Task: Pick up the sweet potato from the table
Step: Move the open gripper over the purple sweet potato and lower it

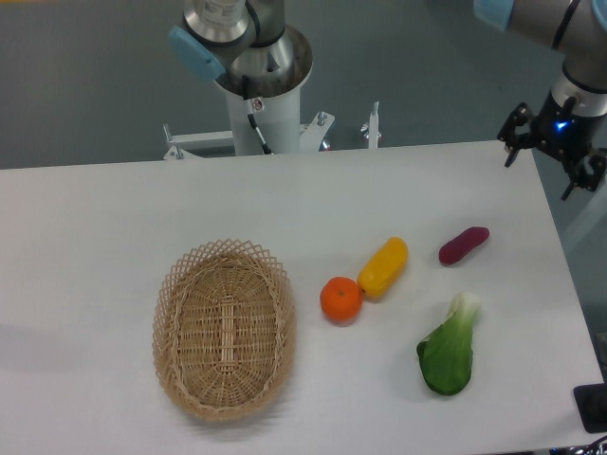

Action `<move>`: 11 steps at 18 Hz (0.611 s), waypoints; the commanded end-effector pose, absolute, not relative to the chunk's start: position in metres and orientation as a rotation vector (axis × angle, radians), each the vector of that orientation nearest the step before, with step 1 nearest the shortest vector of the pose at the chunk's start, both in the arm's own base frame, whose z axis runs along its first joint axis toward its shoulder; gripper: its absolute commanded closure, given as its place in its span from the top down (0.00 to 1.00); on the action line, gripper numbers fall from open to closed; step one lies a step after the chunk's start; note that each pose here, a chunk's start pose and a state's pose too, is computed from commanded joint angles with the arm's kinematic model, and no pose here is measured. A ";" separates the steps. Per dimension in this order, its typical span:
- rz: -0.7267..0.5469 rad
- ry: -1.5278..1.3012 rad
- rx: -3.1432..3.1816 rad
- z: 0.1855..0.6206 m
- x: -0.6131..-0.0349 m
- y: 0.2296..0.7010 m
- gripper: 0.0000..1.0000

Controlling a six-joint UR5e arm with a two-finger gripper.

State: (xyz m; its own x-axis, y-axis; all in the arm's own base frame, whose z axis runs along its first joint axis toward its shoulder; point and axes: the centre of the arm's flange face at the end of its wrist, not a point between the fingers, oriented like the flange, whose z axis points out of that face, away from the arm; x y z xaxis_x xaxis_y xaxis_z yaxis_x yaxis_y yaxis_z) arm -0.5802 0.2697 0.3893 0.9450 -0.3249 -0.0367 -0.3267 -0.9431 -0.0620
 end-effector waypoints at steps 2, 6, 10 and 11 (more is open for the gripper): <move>0.002 0.517 -3.032 0.375 -0.575 0.270 1.00; 0.010 0.541 -3.032 0.331 -0.568 0.268 1.00; 0.064 0.601 -3.023 0.278 -0.551 0.264 1.00; 0.071 0.601 -3.024 0.263 -0.548 0.264 1.00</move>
State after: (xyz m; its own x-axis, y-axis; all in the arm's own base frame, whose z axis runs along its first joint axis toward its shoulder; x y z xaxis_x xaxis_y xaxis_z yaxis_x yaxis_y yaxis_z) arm -0.5482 0.2636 0.2629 0.9230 -0.3807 -0.0566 -0.3833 -0.9224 -0.0476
